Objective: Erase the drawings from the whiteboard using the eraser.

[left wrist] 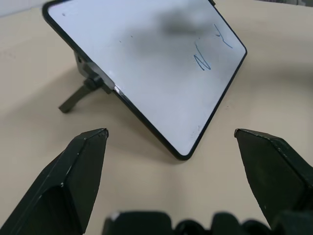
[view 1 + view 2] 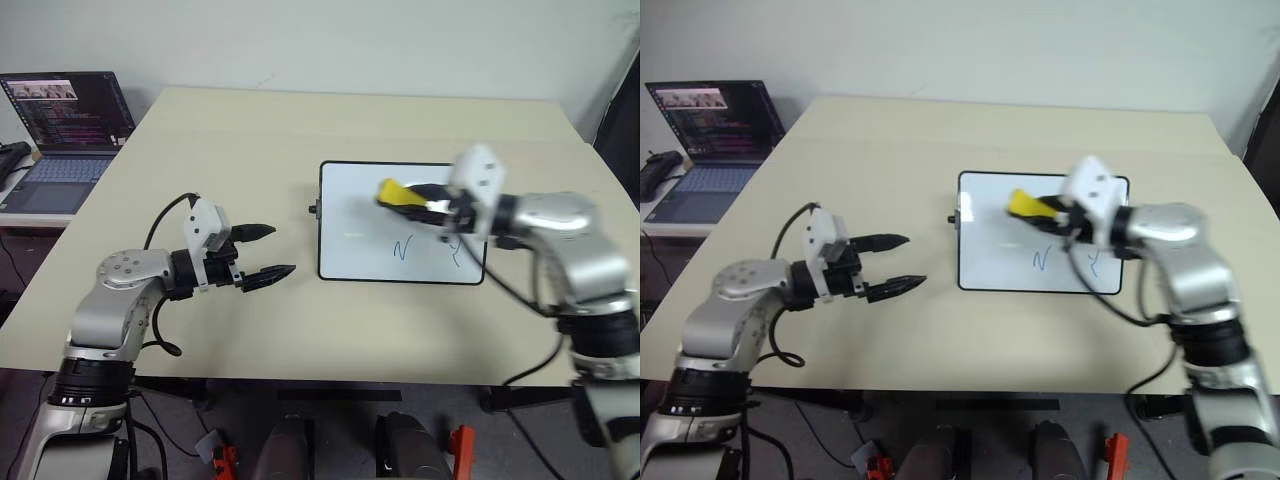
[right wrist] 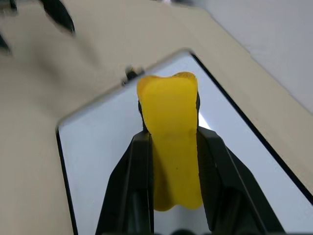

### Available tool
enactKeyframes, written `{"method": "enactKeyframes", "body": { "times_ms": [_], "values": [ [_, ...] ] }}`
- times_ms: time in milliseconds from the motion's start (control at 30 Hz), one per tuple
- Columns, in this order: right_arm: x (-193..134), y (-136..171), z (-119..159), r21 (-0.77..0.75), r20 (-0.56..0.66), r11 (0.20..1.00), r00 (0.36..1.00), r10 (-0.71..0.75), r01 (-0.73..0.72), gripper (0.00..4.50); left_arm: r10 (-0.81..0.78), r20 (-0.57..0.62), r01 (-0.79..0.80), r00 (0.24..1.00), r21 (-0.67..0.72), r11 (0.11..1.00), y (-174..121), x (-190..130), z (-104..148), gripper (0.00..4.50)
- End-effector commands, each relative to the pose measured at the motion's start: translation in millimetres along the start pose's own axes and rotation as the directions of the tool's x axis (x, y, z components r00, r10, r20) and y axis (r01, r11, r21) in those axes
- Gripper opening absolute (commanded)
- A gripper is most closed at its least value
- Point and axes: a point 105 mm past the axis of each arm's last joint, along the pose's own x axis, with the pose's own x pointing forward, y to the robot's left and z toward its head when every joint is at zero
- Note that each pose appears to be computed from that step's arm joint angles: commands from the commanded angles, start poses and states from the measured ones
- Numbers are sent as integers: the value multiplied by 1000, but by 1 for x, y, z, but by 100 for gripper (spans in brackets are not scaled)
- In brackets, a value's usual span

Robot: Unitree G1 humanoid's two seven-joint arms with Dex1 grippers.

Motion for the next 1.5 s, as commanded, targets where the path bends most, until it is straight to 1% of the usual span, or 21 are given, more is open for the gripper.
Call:
{"method": "enactKeyframes", "body": {
  "times_ms": [33,100,167,267,400,600,867,1233,1300,1433,1500],
  "values": [
    [-35,-7,-29,13,-127,1000,992,-14,15,85,5,29,-7,1000,71,997,8,0,17,450],
    [-54,-12,-48,21,-205,999,978,-42,47,85,-7,27,4,1000,82,997,9,4,18,450],
    [-70,-17,-57,30,-238,996,969,-70,79,85,-26,14,25,1000,93,995,7,5,18,450],
    [-87,-21,-63,23,-267,994,959,-96,106,85,-49,-26,51,998,116,992,5,4,15,450],
    [-96,-22,-65,15,-273,993,956,-107,115,85,-60,-41,64,997,127,990,6,2,13,450],
    [-94,-22,-65,16,-270,994,957,-103,112,85,-72,-24,74,997,136,988,5,3,19,450],
    [-88,-30,-63,-4,-246,992,961,-126,129,85,-64,-19,66,998,141,988,6,3,20,450],
    [-83,-30,-63,-13,-237,993,964,-121,121,85,-67,-25,70,997,148,986,5,2,22,450],
    [-81,-30,-60,-18,-228,992,966,-122,121,85,-68,-26,71,997,148,986,5,2,22,450],
    [-72,-32,-49,-40,-163,991,978,-129,125,85,-74,-29,78,997,145,986,4,3,21,450],
    [-69,-31,-46,-43,-151,992,980,-126,121,85,-76,-29,79,997,143,987,4,4,20,450]
  ]
}}
